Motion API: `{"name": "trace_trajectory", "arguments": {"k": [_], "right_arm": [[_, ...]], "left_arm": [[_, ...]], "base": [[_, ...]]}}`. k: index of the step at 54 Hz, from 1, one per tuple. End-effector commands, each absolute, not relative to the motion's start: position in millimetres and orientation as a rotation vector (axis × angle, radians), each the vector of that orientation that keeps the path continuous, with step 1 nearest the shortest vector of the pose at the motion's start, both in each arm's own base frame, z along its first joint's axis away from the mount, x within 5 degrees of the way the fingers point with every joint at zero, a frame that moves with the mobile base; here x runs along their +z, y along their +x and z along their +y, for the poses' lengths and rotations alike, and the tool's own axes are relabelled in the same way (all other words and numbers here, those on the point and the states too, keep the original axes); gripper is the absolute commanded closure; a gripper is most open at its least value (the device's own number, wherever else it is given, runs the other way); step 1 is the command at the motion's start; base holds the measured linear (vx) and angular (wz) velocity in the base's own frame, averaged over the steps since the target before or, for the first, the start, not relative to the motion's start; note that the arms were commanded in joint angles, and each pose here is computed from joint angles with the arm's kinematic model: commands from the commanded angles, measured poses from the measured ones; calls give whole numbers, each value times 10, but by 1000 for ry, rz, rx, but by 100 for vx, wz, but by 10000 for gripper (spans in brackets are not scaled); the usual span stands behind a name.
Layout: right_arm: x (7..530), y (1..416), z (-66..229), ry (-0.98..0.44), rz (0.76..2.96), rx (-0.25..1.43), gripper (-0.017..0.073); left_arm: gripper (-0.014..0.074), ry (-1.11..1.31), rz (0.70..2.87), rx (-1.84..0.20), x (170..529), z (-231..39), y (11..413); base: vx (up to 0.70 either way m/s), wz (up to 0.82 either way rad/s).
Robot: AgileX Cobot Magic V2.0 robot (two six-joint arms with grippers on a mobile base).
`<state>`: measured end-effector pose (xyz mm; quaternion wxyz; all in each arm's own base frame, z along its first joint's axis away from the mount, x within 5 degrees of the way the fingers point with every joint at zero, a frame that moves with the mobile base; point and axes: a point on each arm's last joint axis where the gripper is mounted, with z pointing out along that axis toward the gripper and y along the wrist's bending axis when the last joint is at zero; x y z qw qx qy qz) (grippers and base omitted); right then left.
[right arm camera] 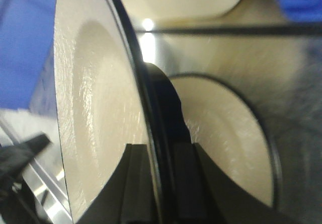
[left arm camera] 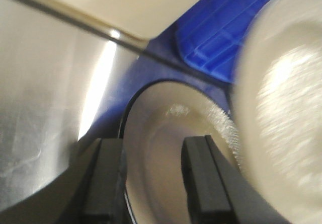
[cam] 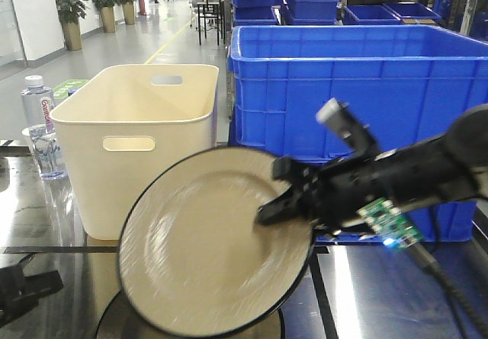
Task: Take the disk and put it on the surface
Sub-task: 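Lower the right-held plate onto the first plate and release it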
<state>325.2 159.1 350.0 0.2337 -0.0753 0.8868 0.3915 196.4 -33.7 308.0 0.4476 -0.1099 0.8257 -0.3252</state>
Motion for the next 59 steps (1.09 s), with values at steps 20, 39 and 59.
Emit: {"name": "trace_trajectory", "arguments": {"k": [20, 39, 59], "right_arm": [[3173, 3389, 1994, -345, 2471, 1128, 529], [3080, 3407, 1931, -458, 2507, 958, 292], [3315, 3362, 1712, -541, 2434, 727, 39]], "left_arm": [[197, -292, 1950, -816, 3262, -322, 1916], [197, -291, 1950, -816, 3262, -322, 1916], [197, -290, 1950, -814, 3262, -321, 1916]], "base": [[0, 0], [0, 0], [0, 0]]}}
